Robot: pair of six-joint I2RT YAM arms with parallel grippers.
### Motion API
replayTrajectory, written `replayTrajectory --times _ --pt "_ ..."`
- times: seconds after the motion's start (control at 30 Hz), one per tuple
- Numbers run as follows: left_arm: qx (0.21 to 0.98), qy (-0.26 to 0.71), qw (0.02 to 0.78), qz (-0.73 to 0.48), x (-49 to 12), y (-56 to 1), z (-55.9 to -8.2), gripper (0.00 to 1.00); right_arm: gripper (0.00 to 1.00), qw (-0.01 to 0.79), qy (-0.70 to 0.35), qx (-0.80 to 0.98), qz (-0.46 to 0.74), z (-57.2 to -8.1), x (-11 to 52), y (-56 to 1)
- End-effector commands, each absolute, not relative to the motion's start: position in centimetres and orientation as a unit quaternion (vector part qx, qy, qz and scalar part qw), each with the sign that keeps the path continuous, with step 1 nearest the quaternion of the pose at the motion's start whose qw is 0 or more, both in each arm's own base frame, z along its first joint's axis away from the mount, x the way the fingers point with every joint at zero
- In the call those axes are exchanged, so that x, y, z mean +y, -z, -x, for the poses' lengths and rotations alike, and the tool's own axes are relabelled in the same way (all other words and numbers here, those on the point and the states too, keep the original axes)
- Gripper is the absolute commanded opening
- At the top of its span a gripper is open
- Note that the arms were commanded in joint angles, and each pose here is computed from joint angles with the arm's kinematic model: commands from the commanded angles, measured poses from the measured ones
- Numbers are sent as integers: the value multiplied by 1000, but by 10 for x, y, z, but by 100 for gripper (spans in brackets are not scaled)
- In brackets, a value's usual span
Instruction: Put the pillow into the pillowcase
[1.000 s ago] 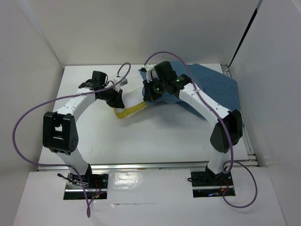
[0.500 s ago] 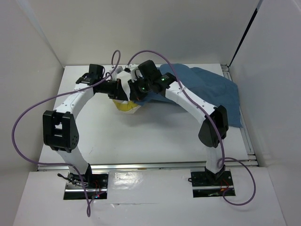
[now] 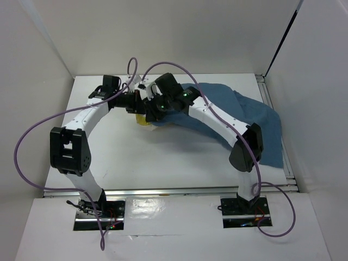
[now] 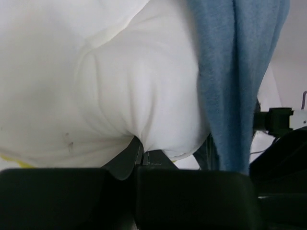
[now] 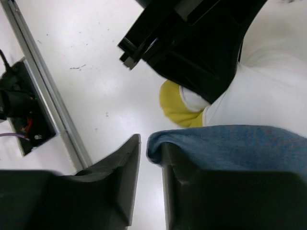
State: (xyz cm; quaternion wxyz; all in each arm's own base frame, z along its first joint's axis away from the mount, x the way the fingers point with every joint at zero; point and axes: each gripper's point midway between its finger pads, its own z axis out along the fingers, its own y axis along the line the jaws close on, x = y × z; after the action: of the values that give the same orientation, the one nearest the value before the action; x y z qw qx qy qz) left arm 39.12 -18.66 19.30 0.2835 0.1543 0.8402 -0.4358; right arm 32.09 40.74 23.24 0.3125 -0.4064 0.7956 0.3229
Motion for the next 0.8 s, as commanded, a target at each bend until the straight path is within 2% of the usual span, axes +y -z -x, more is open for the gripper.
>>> replayTrajectory --times 0.0,0.03,0.13,0.37,0.5,0.53,0.6,0.63,0.67,0.77 --pt "815 456 291 -206 -195 -202 -370 0 33 367 -372 729 442 -273 420 -302" --pt "821 446 288 -209 -192 -197 -365 0 48 367 -361 737 438 -274 414 -296" --pt "839 422 270 -215 -174 -177 -344 0 63 413 -309 755 404 -292 390 -309" --pt "857 346 259 -281 -142 -145 -297 0 70 507 -217 784 285 -357 328 -337" --pt "855 302 256 -337 -126 -133 -267 0 71 504 -219 794 259 -385 320 -332" --pt "853 295 249 -350 -122 -127 -258 0 71 480 -213 815 246 -398 314 -312" --pt "835 267 265 -400 -114 -130 -244 0 71 466 -227 823 233 -412 310 -312" --pt "835 254 270 -408 -110 -129 -241 6 70 456 -232 828 230 -418 310 -307" --pt "837 238 267 -414 -104 -122 -235 21 70 446 -244 829 235 -428 318 -301" --pt "828 192 297 -435 -93 -130 -234 45 69 422 -261 837 231 -450 329 -285"
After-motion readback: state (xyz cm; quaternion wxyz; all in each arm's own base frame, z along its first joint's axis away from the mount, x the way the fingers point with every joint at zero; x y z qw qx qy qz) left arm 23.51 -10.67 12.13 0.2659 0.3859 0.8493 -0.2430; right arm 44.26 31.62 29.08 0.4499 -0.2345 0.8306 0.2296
